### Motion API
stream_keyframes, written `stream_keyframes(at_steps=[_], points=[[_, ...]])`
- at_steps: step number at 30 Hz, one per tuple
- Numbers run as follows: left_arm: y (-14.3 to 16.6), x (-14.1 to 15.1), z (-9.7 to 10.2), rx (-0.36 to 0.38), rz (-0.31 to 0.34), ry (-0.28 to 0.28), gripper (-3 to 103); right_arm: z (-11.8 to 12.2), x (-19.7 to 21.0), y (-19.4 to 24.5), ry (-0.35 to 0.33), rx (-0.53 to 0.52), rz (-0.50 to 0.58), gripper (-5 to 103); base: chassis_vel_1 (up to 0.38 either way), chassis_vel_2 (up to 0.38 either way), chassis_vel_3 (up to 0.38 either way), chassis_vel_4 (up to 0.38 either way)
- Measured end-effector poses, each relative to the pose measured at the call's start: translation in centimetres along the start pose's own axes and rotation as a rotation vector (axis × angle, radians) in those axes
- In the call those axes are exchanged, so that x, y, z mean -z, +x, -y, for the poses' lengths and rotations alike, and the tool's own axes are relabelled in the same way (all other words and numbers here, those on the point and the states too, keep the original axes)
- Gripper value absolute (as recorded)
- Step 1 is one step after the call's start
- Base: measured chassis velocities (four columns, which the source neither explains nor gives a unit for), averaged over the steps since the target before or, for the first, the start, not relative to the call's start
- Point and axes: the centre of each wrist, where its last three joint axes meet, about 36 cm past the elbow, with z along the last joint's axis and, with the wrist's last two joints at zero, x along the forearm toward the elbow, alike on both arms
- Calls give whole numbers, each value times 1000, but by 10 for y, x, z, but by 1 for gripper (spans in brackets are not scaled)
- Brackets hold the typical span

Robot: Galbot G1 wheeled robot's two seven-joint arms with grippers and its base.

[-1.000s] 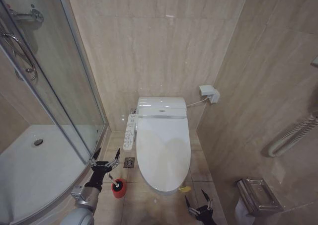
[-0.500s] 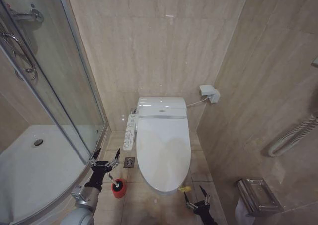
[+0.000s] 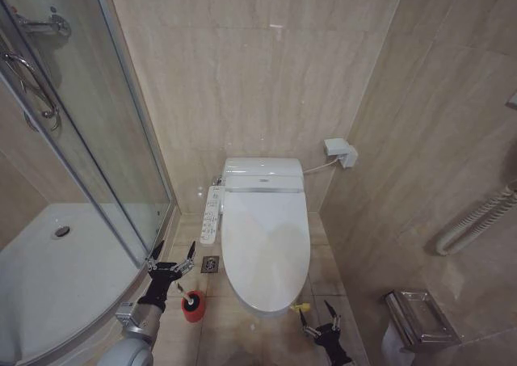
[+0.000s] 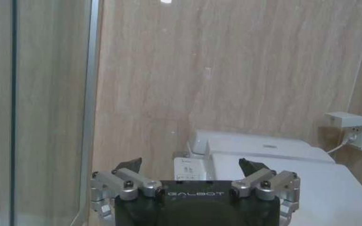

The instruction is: Open the toilet lid, clean the toilet bowl with a toilet brush, close the toilet lid, and flush.

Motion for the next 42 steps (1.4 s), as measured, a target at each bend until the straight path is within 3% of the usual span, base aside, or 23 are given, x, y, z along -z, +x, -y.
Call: stream_keyframes(at_steps=[31, 32, 38, 39, 42], points=[[0, 0, 0, 0, 0, 0, 100, 13, -9, -15, 46, -40, 11, 100, 0, 0, 0, 0], [0, 0, 0, 0, 0, 0, 100, 13, -10, -15, 47, -39, 10, 93, 0, 0, 0, 0], [0, 0, 0, 0, 0, 0, 100, 15, -10, -14, 51, -35, 11, 93, 0, 0, 0, 0], [0, 0, 0, 0, 0, 0, 100, 16, -10, -14, 52, -34, 12, 66, 0, 0, 0, 0], [0, 0, 0, 0, 0, 0, 100, 16, -11, -14, 52, -30, 13, 66, 0, 0, 0, 0]])
